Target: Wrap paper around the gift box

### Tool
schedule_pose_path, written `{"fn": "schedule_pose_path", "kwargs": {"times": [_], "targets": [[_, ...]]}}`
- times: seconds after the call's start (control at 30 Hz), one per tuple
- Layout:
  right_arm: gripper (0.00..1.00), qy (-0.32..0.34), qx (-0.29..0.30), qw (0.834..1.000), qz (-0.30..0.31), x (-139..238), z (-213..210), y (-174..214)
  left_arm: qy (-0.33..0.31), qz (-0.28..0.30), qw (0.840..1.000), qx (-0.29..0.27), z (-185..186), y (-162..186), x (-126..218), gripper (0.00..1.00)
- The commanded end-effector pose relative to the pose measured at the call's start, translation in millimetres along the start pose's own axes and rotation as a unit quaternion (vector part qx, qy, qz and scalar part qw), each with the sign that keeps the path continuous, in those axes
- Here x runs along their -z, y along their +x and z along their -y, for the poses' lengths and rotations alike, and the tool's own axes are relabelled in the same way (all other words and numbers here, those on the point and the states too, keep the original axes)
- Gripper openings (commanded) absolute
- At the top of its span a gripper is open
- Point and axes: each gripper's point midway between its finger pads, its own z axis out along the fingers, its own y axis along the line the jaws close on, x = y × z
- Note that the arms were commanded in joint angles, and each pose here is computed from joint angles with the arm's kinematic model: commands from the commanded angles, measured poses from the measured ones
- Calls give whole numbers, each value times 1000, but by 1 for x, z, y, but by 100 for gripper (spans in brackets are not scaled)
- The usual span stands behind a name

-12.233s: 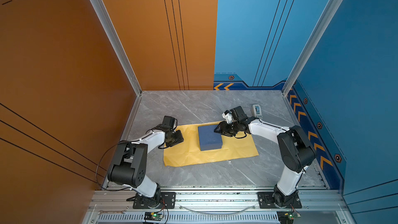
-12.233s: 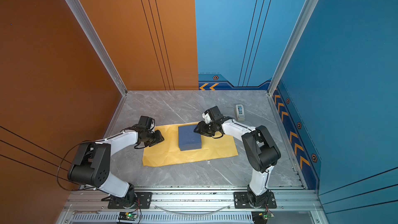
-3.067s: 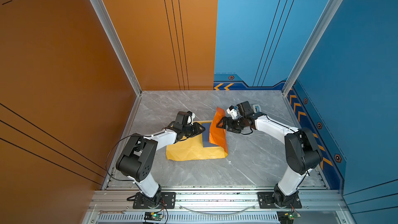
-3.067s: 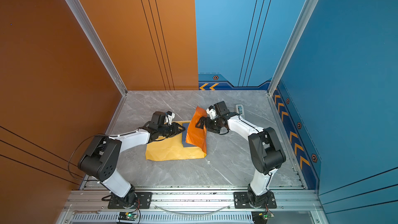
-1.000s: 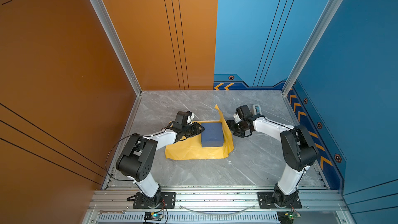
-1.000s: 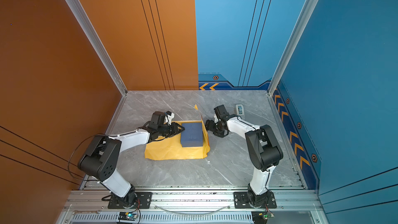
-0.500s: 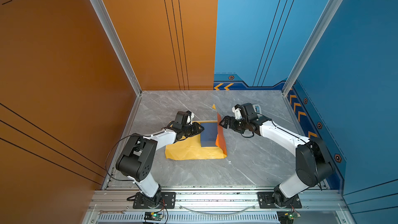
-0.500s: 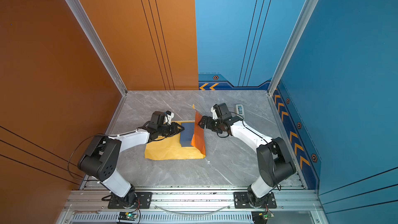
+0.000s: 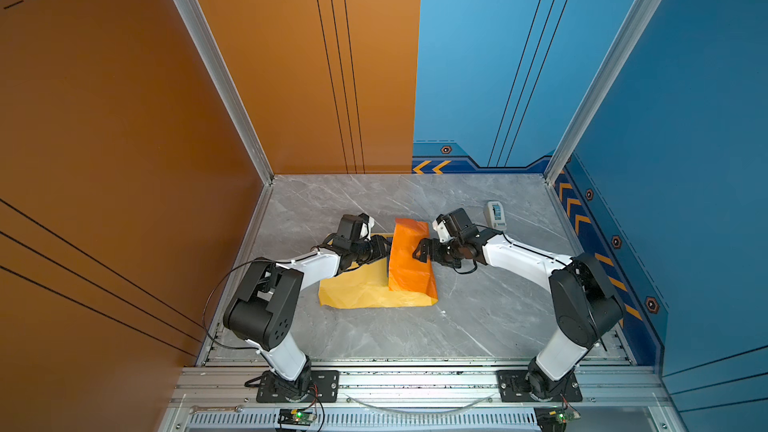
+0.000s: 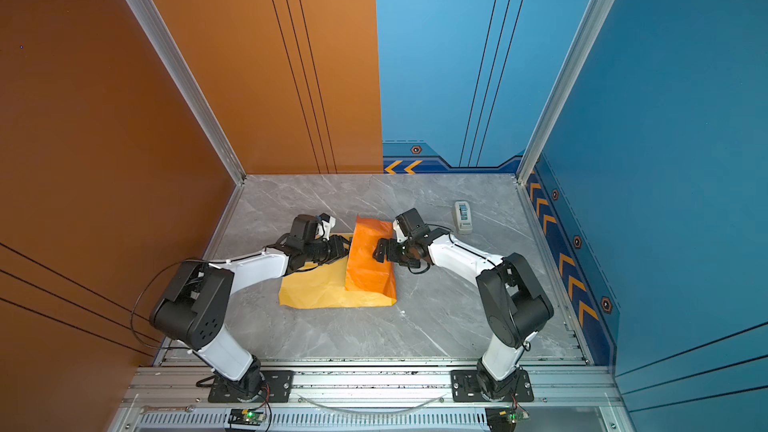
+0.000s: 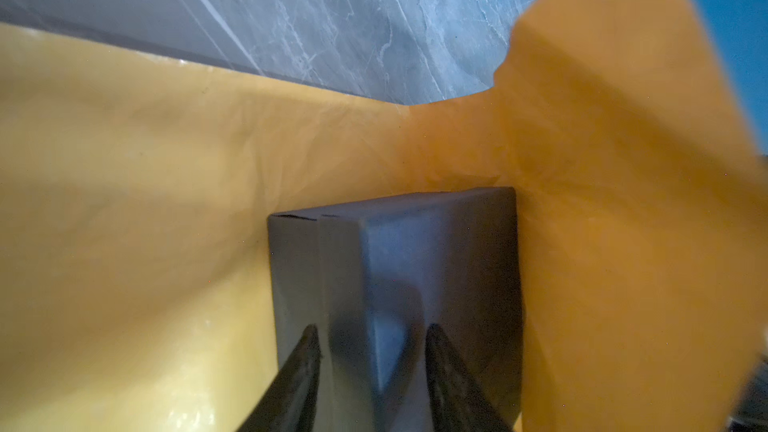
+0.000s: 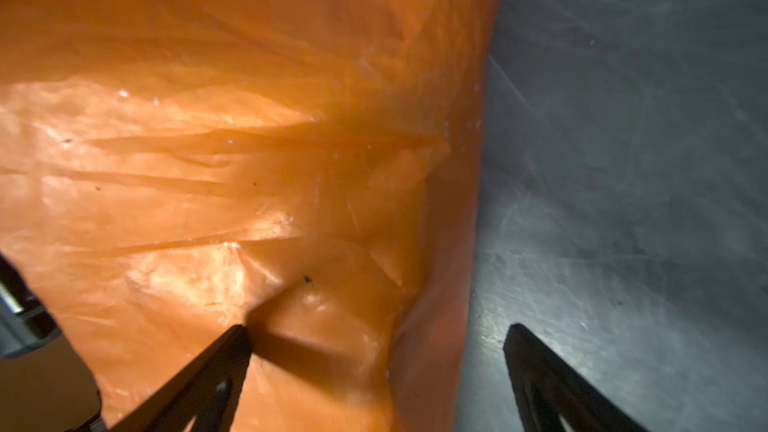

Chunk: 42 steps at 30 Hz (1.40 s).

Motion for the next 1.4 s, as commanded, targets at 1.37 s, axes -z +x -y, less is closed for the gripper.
{"fn": "schedule_pose_path", "kwargs": {"times": [1.37], "targets": [[98,3,-28,999,-29,13,14,-6,2,-10,1000,-2,6,28,-18,28]]}}
